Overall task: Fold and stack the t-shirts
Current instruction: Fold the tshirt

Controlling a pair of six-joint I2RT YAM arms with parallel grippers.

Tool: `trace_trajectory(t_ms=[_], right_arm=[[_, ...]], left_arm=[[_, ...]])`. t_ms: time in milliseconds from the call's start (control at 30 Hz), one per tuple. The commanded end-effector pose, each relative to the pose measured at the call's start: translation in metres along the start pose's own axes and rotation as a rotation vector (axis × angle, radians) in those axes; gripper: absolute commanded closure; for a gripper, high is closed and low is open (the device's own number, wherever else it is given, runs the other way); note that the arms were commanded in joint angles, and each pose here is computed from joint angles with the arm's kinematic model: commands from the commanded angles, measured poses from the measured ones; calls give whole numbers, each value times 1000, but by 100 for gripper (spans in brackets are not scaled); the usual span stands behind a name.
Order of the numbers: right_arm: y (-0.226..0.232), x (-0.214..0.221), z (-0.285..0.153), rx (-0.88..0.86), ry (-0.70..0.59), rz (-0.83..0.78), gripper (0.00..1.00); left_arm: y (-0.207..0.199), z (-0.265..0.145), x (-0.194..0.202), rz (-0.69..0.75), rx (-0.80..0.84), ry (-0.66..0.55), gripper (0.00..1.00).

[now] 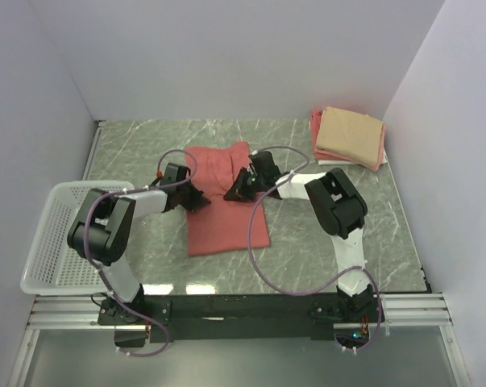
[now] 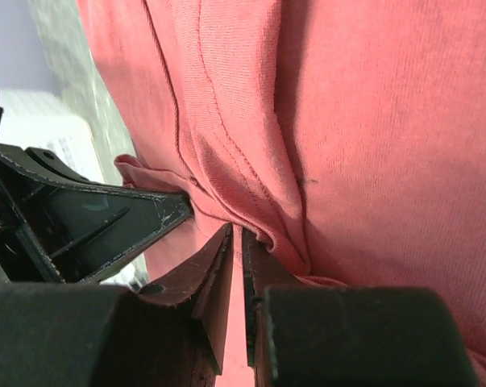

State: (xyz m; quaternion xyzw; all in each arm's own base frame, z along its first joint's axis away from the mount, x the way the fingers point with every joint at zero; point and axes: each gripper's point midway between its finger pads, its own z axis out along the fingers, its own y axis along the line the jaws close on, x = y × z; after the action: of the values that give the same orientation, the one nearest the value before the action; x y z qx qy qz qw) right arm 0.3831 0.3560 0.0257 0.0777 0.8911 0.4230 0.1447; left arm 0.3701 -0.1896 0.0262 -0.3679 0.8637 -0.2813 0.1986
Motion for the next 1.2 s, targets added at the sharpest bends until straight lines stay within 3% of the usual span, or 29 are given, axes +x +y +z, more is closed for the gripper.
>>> trace_trajectory(t_ms=[0, 233, 567, 1167], right_arm=[[-11, 22, -15, 47, 4, -1, 83], [9, 53, -35, 29, 2, -87, 83], [66, 14, -78, -13, -121, -216, 81], [-37, 15, -68, 174, -72, -119, 81]], left_arm=[[35, -12, 14, 8, -90, -11, 99], [38, -37, 37, 47, -59, -8, 99], [-10, -76, 8, 158, 10, -111, 99], [63, -54, -11, 156, -219, -182, 99]])
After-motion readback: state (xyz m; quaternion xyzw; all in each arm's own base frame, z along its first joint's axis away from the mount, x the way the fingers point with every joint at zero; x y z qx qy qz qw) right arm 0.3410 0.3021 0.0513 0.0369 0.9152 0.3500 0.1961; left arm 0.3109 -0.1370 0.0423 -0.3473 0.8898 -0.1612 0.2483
